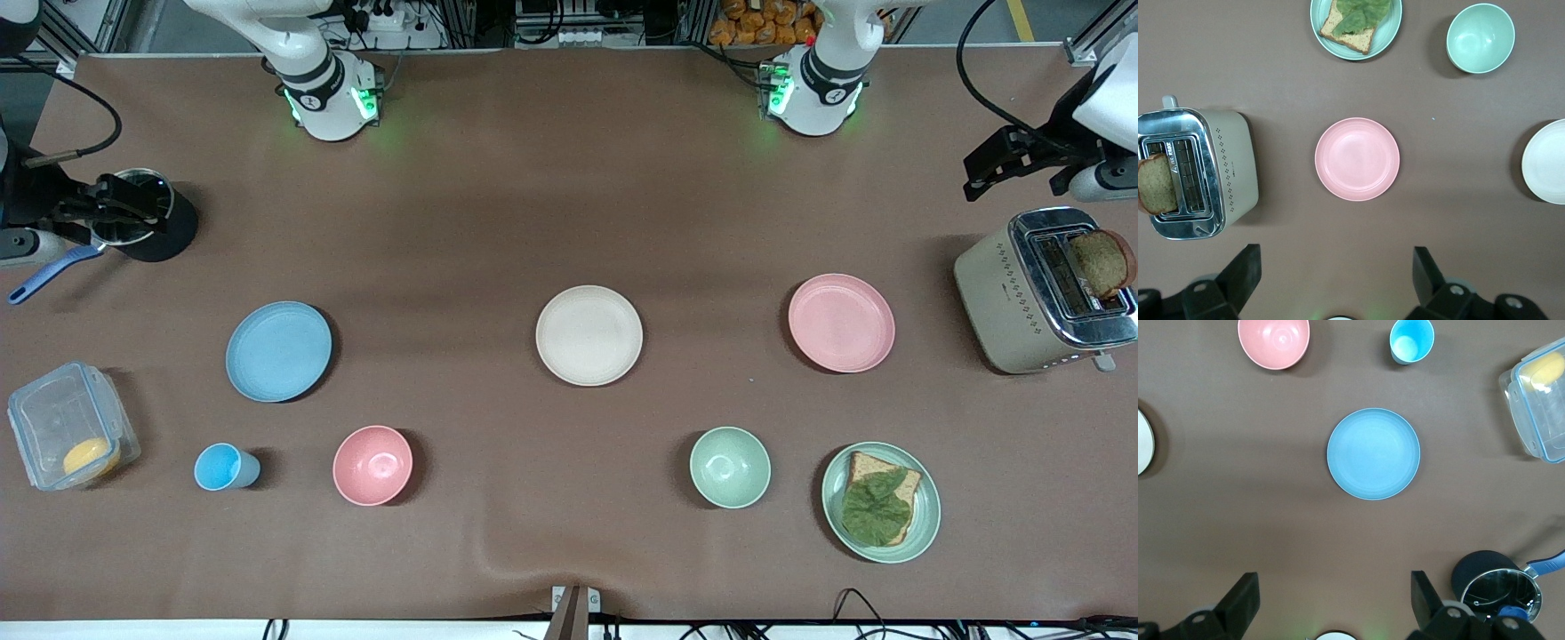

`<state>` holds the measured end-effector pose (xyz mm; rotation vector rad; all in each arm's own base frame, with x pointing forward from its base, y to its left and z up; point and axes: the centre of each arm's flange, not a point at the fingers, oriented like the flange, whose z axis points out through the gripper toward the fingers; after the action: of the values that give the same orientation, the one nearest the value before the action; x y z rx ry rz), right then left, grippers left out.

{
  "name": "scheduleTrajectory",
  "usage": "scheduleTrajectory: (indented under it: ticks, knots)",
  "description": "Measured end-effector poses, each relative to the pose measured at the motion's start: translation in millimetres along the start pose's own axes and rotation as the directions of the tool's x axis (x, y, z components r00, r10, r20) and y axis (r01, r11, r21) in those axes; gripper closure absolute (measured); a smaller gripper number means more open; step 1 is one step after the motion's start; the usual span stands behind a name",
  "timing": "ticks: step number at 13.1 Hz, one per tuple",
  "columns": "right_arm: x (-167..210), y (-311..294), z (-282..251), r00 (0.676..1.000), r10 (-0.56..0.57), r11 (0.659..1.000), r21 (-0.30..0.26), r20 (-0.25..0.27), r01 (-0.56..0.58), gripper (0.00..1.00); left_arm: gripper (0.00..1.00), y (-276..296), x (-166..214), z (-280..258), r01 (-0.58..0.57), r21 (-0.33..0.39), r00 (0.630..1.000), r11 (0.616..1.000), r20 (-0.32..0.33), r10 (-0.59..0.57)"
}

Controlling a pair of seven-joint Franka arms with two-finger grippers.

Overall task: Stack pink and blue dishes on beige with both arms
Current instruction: 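Reach the left gripper down to the rim of the pink plate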

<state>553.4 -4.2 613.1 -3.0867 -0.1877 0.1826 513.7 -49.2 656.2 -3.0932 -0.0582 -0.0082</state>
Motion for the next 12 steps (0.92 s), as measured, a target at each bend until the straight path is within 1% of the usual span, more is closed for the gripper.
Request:
scheduleTrajectory:
  ticks: [4,6,8,9,10,12]
  knots:
    - [-0.5,1.8,0.9,1.000,0.007,1.000,0.001,0.004,-0.007,0.00,0.00,-5.4,0.4,0.3,0.010,0.000,1.000,1.000,0.001,-0.010]
    - [-1.6,9.8,2.2,1.000,0.022,1.000,0.003,0.007,-0.022,0.00,0.00,-13.3,5.7,14.4,0.025,0.000,0.999,1.000,0.029,-0.025]
    - [-2.9,17.2,3.0,0.999,0.036,0.999,0.005,0.010,-0.036,0.00,0.00,-25.5,23.0,56.9,0.048,0.000,0.995,0.999,0.082,-0.048]
    - [-3.3,19.2,3.2,0.999,0.039,0.999,0.005,0.011,-0.039,0.00,0.00,-31.4,32.7,88.6,0.059,-0.002,0.994,0.998,0.096,-0.059]
    - [-3.3,19.0,3.3,0.999,0.039,0.999,0.006,0.012,-0.039,0.00,0.00,-40.1,39.5,124.4,0.075,-0.004,0.993,0.997,0.097,-0.075]
    - [-3.0,16.4,3.5,0.999,0.034,0.999,0.005,0.013,-0.034,0.00,0.00,-53.8,39.5,207.1,0.102,-0.013,0.993,0.995,0.064,-0.101]
